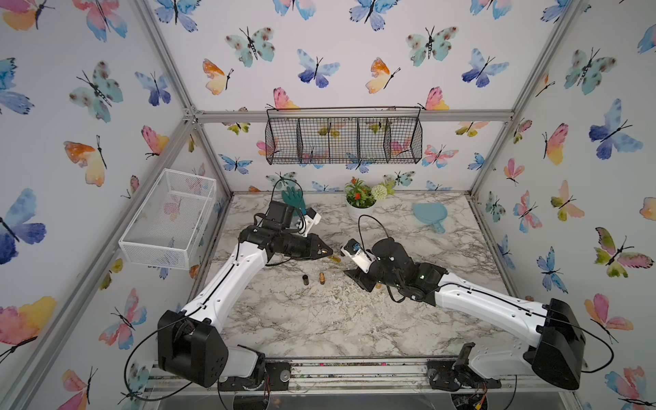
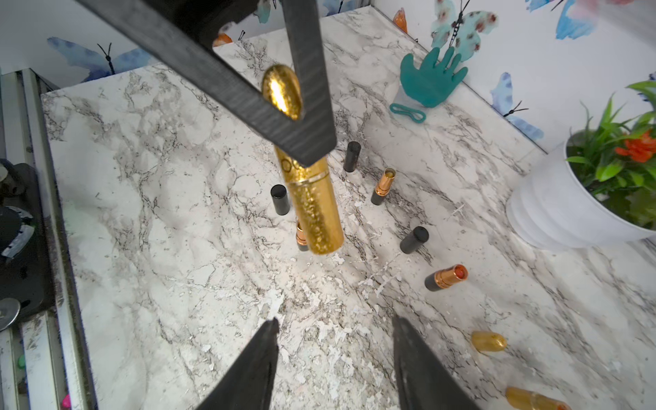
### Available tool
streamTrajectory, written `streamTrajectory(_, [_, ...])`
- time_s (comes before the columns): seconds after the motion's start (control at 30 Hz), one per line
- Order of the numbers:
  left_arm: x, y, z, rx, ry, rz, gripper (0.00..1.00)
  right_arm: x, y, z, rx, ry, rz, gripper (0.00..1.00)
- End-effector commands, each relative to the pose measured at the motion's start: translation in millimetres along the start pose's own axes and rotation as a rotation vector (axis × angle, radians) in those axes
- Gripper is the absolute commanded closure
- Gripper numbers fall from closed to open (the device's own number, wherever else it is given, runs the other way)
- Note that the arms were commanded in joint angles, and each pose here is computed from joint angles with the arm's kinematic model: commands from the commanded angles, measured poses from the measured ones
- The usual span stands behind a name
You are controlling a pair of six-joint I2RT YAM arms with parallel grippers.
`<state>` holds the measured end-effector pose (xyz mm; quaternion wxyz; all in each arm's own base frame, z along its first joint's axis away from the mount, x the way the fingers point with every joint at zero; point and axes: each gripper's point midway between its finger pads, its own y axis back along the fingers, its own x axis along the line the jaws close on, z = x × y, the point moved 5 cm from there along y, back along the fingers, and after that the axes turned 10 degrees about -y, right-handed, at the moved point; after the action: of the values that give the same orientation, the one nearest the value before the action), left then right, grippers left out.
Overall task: Open the lipstick cap
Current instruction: Open the cover of the lipstick.
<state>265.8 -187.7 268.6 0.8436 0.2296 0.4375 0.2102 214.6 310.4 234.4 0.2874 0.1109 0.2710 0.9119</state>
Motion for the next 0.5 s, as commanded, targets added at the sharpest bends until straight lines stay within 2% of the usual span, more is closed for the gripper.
streamTrajectory(0.0, [-17.5, 10.1, -7.3, 0.01, -0.002, -0.113, 0.99, 10.5, 6.2, 33.7, -0.115, 0.02, 0.066, 0.45])
streamTrajectory(0.27, [-17.6, 8.0, -13.0, 0.033, 0.0, -0.141, 1.0, 14.6, -9.2, 36.8, -0.111, 0.033, 0.099, 0.46])
streamTrajectory(0.47, [-18.9, 9.1, -9.6, 0.027, -0.009, -0.14, 1.0, 17.2, -15.6, 38.3, -0.102, 0.041, 0.12, 0.51])
